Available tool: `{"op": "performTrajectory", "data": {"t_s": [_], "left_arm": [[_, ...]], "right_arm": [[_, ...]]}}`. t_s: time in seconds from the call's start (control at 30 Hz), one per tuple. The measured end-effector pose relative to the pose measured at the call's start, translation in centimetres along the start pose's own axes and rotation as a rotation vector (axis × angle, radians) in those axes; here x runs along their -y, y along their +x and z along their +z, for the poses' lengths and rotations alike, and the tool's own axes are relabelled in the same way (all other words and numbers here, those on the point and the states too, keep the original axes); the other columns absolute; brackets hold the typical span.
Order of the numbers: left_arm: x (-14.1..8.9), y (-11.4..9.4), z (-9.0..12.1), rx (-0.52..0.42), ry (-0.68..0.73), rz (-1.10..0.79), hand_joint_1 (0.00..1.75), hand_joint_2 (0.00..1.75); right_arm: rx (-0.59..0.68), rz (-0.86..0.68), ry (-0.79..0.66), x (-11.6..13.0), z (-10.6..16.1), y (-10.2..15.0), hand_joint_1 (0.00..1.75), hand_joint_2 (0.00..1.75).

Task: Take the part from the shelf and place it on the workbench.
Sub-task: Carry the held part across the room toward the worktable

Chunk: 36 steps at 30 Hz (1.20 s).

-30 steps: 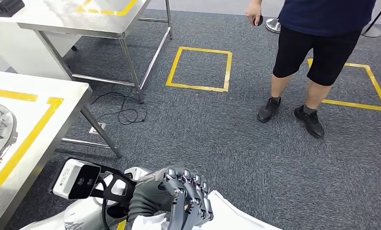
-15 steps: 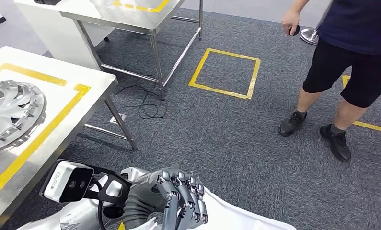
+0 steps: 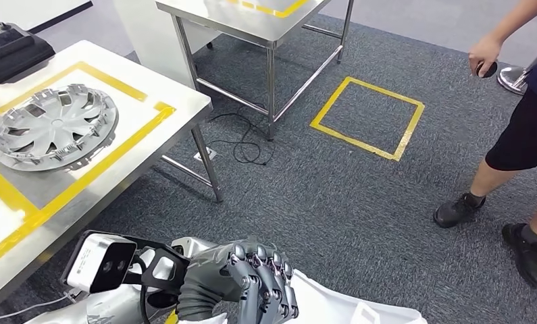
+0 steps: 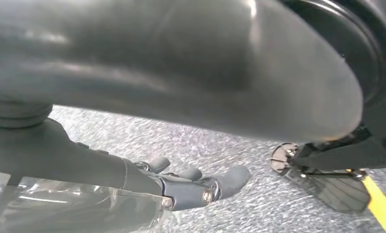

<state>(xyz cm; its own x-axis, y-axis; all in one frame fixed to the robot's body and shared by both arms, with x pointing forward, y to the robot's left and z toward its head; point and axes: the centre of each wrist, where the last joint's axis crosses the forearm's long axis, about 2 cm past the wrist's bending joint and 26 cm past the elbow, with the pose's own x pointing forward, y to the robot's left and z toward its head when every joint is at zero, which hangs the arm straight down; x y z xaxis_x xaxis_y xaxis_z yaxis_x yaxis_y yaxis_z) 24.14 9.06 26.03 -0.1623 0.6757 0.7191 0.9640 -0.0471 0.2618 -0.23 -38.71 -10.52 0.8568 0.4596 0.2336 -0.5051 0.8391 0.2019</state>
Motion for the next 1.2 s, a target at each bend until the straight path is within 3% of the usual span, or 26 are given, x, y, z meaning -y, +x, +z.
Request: {"op": "performTrajectory", "data": {"t_s": [0.8, 1.2], "left_arm": [[-0.1, 0.1, 0.1, -0.015, 0.002, -0.016, 1.75, 1.75], [-0.8, 0.4, -0.3, -0.018, -0.036, -0.013, 1.75, 1.75]], "right_arm": [[0.022, -0.098, -0.054, -0.4, -0.1, -0.2, 0.00, 0.00], [-0.105, 0.128, 0.068, -0.7, -0.1, -0.6, 0.00, 0.00]]}}
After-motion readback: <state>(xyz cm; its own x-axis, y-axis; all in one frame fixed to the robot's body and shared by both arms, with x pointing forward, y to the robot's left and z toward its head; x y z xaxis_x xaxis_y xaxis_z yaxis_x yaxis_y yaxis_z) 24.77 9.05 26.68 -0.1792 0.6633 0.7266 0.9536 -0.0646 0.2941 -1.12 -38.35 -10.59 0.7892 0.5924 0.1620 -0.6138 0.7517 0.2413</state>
